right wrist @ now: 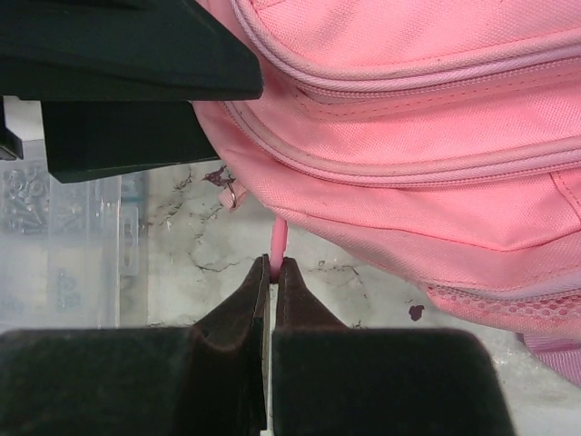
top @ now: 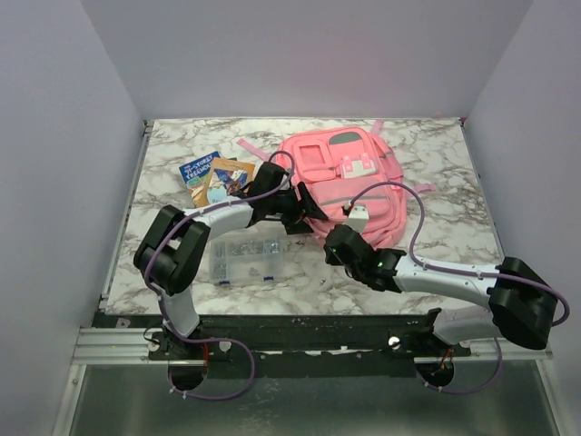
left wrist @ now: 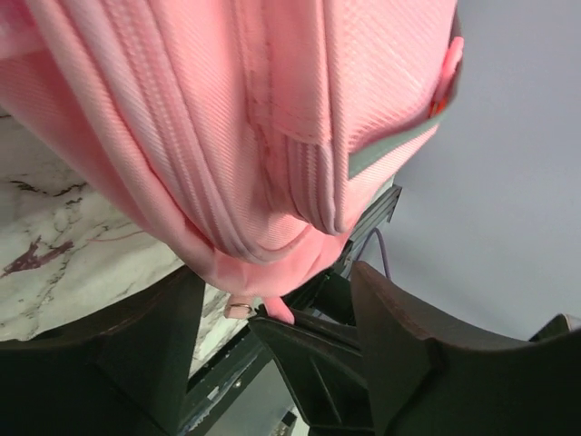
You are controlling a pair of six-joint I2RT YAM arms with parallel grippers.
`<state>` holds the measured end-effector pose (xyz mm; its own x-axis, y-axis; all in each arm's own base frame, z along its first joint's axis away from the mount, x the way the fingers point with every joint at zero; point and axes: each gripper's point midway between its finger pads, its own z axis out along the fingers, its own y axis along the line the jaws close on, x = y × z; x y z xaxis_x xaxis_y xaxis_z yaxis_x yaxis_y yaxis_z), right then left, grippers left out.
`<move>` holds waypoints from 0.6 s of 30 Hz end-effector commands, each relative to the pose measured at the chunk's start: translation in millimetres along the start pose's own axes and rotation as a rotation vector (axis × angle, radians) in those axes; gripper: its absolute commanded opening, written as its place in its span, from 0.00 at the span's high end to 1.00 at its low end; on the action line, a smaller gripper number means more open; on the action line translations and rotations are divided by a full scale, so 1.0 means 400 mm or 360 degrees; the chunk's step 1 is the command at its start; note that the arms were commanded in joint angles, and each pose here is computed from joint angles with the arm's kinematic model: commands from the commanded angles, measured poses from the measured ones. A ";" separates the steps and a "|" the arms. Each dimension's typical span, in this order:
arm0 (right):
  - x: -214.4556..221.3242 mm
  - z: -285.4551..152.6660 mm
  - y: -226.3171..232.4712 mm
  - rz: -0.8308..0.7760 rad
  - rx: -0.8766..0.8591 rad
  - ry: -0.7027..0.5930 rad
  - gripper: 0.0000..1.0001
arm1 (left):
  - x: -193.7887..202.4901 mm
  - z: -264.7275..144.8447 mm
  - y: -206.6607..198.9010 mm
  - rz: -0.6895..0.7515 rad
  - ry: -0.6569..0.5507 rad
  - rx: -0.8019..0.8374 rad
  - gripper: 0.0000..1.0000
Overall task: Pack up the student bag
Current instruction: Unzip the student bag at the center of the board.
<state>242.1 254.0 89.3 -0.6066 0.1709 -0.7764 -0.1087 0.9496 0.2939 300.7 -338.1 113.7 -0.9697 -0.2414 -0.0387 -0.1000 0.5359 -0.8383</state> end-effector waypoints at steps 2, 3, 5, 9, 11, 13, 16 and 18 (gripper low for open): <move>-0.038 -0.013 0.037 0.0060 -0.0118 -0.0075 1.00 | -0.023 0.025 0.015 0.0004 -0.0079 -0.0048 0.35; -0.040 -0.014 0.037 0.0062 -0.0121 -0.0078 1.00 | -0.020 0.025 0.020 0.0009 -0.0087 -0.0059 0.30; -0.039 -0.014 0.035 0.0056 -0.0114 -0.0072 1.00 | -0.014 0.023 0.038 -0.0003 -0.0120 -0.0099 0.18; -0.039 -0.015 0.035 0.0058 -0.0121 -0.0074 1.00 | -0.001 0.029 0.065 -0.0012 -0.0129 -0.0148 0.19; -0.041 -0.015 0.035 0.0053 -0.0118 -0.0078 1.00 | -0.004 0.041 0.067 -0.0014 -0.0108 -0.0149 0.31; -0.043 -0.012 0.031 0.0049 -0.0096 -0.0080 1.00 | -0.010 0.048 0.060 -0.0010 -0.0101 -0.0138 0.47; -0.021 -0.012 -0.002 -0.0011 -0.0010 -0.0026 1.00 | -0.025 0.032 0.041 0.0041 -0.0167 -0.0128 0.68; -0.005 -0.017 -0.021 -0.0047 0.0030 0.0011 1.00 | -0.028 0.013 0.025 0.0080 -0.0195 -0.0107 0.82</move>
<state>241.0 251.8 91.1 -0.6058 0.1693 -0.7774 -0.1172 0.9474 0.2977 299.6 -337.6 84.1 -0.9565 -0.2870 -0.0521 -0.1358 0.5962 -0.7912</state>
